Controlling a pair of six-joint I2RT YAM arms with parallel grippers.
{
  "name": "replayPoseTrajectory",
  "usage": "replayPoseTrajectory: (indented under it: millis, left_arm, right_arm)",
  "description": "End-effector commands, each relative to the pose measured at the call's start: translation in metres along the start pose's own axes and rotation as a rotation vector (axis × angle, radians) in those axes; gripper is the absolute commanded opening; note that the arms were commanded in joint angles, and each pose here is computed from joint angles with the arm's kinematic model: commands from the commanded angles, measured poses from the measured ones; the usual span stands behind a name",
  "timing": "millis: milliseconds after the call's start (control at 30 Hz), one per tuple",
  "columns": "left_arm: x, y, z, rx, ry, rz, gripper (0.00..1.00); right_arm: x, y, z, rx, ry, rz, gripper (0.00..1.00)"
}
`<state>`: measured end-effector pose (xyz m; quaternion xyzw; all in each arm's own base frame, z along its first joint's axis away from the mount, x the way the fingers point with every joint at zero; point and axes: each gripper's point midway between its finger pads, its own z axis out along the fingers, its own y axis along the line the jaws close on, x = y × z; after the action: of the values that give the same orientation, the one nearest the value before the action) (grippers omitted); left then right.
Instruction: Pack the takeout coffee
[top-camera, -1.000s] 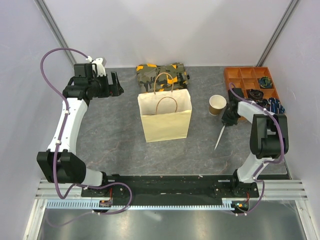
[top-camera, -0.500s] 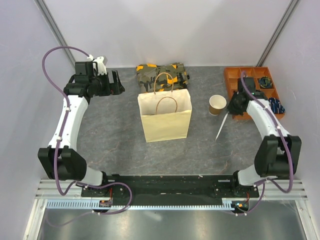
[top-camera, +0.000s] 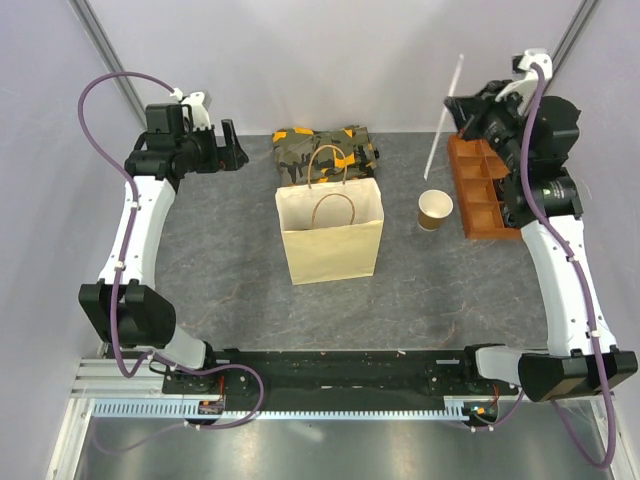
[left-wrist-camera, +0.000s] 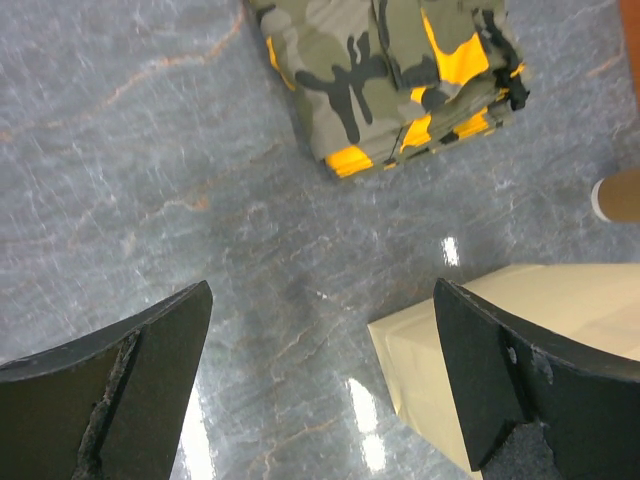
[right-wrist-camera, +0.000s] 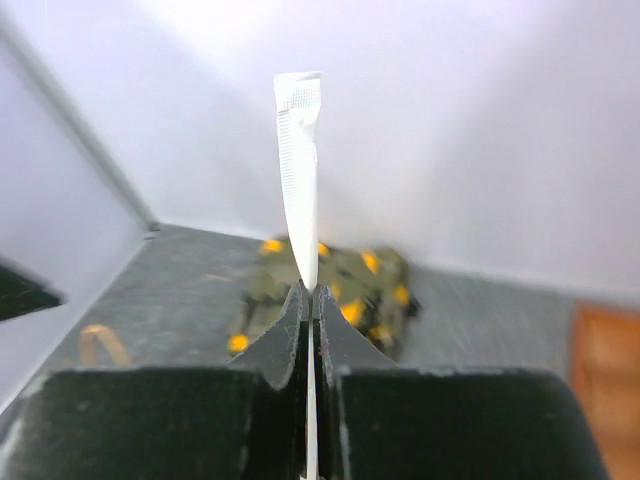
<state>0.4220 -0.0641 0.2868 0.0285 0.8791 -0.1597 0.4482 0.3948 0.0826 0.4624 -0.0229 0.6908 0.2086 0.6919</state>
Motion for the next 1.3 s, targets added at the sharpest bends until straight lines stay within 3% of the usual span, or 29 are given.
replayPoseTrajectory:
  millis: [0,133,567,1133,1167,1267]
  left_arm:
    - [-0.035,-0.004,-0.005,0.017,-0.093,0.057,1.00]
    - [-0.049,-0.002,-0.010,-0.001,-0.133,0.099,1.00]
    - [-0.038,-0.003,-0.022,-0.006,-0.134,0.122,1.00]
    - [-0.021,0.000,-0.032,-0.024,-0.105,0.135,1.00]
    - [-0.021,0.001,-0.031,-0.024,-0.104,0.134,1.00]
    - [-0.020,0.000,-0.030,-0.020,-0.099,0.133,1.00]
  right_arm:
    - [-0.048,0.086,0.002,-0.400,-0.195,-0.212,0.00]
    - [-0.031,0.144,-0.006,-0.646,-0.242,-0.397,0.00]
    - [0.034,0.204,-0.031,-1.055,-0.155,-0.482,0.00]
    - [0.123,0.193,-0.023,-1.096,0.075,-0.447,0.01]
    - [0.125,0.193,-0.024,-1.099,0.081,-0.448,0.04]
    - [0.129,0.192,-0.026,-1.106,0.093,-0.447,0.30]
